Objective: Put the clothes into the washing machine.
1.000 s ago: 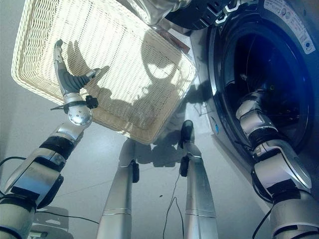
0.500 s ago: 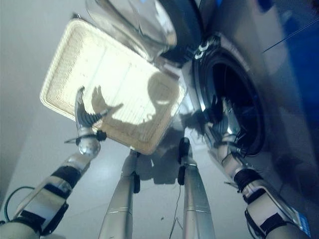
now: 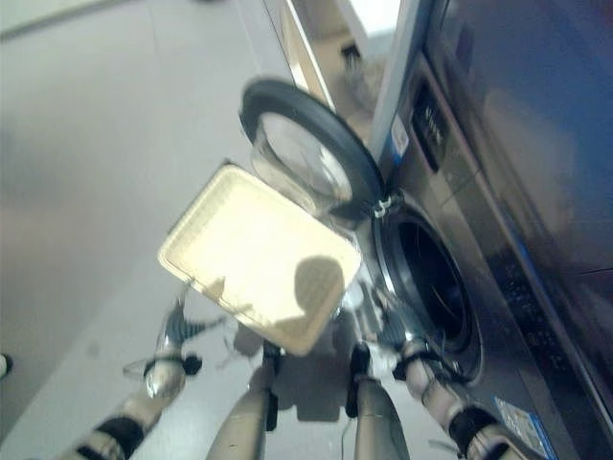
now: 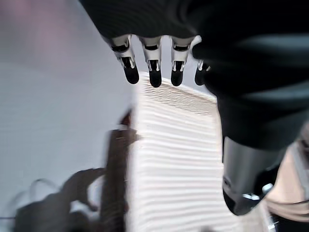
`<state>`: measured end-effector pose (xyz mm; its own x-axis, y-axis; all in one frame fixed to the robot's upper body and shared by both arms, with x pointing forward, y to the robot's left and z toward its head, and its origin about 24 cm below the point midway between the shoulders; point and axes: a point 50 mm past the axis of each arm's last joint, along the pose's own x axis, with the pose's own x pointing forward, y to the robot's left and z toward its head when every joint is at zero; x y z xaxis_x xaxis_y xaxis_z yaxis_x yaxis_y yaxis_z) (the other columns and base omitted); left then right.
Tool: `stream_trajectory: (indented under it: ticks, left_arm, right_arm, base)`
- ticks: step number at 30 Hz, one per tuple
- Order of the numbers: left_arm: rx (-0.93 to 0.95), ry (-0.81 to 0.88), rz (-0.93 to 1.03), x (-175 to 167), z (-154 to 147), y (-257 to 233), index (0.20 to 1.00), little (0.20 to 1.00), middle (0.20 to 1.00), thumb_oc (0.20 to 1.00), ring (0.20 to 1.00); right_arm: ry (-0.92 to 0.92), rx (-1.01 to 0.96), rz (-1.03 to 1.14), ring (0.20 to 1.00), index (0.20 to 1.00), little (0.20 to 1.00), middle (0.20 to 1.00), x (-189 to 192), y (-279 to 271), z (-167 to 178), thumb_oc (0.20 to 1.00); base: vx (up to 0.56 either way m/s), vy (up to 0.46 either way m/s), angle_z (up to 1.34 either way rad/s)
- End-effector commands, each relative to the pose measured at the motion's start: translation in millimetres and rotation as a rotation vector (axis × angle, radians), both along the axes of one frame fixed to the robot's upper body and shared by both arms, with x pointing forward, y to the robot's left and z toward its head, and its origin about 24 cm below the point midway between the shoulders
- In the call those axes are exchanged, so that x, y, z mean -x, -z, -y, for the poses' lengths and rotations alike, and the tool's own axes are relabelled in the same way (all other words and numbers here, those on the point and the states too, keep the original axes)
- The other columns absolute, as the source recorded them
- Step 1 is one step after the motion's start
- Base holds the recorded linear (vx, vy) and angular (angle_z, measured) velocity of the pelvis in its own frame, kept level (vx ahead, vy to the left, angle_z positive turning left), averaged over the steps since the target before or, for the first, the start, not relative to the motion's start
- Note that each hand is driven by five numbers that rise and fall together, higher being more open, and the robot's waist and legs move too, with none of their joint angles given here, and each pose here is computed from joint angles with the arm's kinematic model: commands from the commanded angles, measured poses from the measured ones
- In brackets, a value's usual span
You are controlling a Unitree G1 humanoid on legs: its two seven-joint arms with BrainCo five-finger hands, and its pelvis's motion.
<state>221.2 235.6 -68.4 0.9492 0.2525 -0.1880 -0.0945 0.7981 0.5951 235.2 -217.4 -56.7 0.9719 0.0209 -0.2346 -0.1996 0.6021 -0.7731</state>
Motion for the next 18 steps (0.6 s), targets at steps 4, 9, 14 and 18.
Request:
stream_trajectory:
  ticks: [4,9,14,18]
  left_arm:
    - [0.065,0.082,-0.232,29.1,-1.3,28.9,1.0,1.0,1.0,1.0,1.0]
    - [0.173,0.06,-0.448,63.7,-5.9,53.2,1.0,1.0,1.0,1.0,1.0]
    - [0.234,0.072,-0.593,83.6,-6.0,65.9,1.0,1.0,1.0,1.0,1.0]
    - [0.317,0.015,-0.707,99.4,-5.4,75.9,1.0,1.0,1.0,1.0,1.0]
  right_arm:
    - [0.309,-0.241,-0.432,1.0,1.0,1.0,1.0,63.4,58.8,28.2,1.0]
    - [0.447,-0.23,-0.657,1.0,1.0,1.0,1.0,106.5,84.4,34.2,1.0]
    - [0.55,-0.262,-0.836,1.0,1.0,1.0,1.0,132.9,97.4,34.0,1.0]
    - [0.665,-0.287,-0.94,1.0,1.0,1.0,1.0,153.3,103.4,35.9,1.0]
  base:
    - [0.23,-0.014,0.07]
    - [0.21,0.01,0.04]
    - [0.08,0.021,0.01]
    - [0.07,0.023,-0.02]
